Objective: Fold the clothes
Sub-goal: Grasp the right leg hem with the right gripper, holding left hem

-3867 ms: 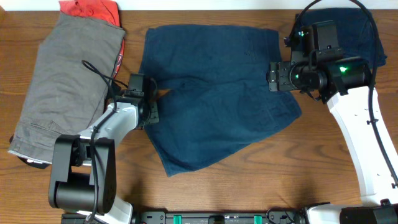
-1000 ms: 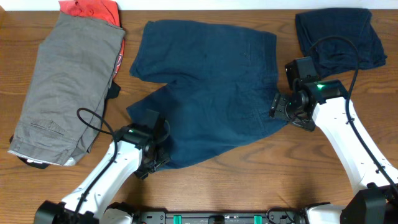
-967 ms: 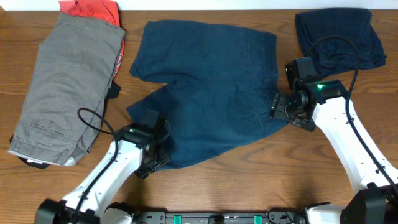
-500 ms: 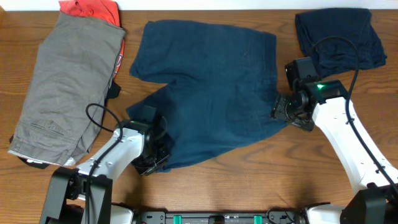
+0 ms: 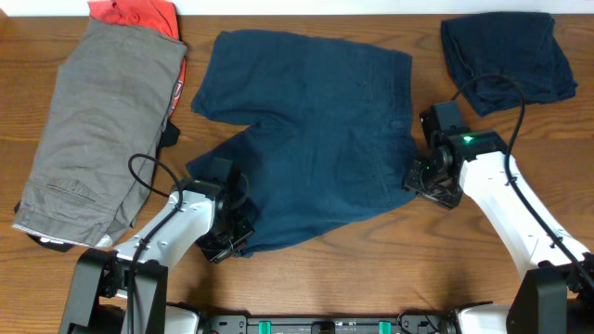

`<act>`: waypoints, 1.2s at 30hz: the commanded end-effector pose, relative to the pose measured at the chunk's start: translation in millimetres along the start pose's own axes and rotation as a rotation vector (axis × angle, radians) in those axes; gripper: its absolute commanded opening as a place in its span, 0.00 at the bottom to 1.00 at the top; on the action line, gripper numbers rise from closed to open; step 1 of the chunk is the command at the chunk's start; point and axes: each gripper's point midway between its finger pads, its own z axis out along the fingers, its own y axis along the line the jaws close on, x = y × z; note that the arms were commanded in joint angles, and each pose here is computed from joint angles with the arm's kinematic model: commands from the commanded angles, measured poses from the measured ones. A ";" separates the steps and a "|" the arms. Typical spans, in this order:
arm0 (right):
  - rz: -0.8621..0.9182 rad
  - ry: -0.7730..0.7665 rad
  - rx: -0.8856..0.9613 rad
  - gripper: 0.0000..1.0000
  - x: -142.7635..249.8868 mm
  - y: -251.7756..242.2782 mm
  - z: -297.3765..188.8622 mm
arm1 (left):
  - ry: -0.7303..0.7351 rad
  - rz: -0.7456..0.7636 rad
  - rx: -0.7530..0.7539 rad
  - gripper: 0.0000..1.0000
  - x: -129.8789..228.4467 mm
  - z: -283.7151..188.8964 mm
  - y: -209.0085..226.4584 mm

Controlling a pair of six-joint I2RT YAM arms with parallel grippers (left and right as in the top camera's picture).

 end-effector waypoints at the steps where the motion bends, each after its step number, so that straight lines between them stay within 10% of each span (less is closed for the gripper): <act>1: 0.047 0.044 -0.020 0.58 9.4 1.8 6.4 | 0.006 0.005 -0.032 0.06 -0.5 7.0 6.8; 36: 0.045 -0.175 -0.066 0.46 -9.7 -2.8 67.1 | -0.007 0.006 -0.034 0.06 -3.1 7.0 6.8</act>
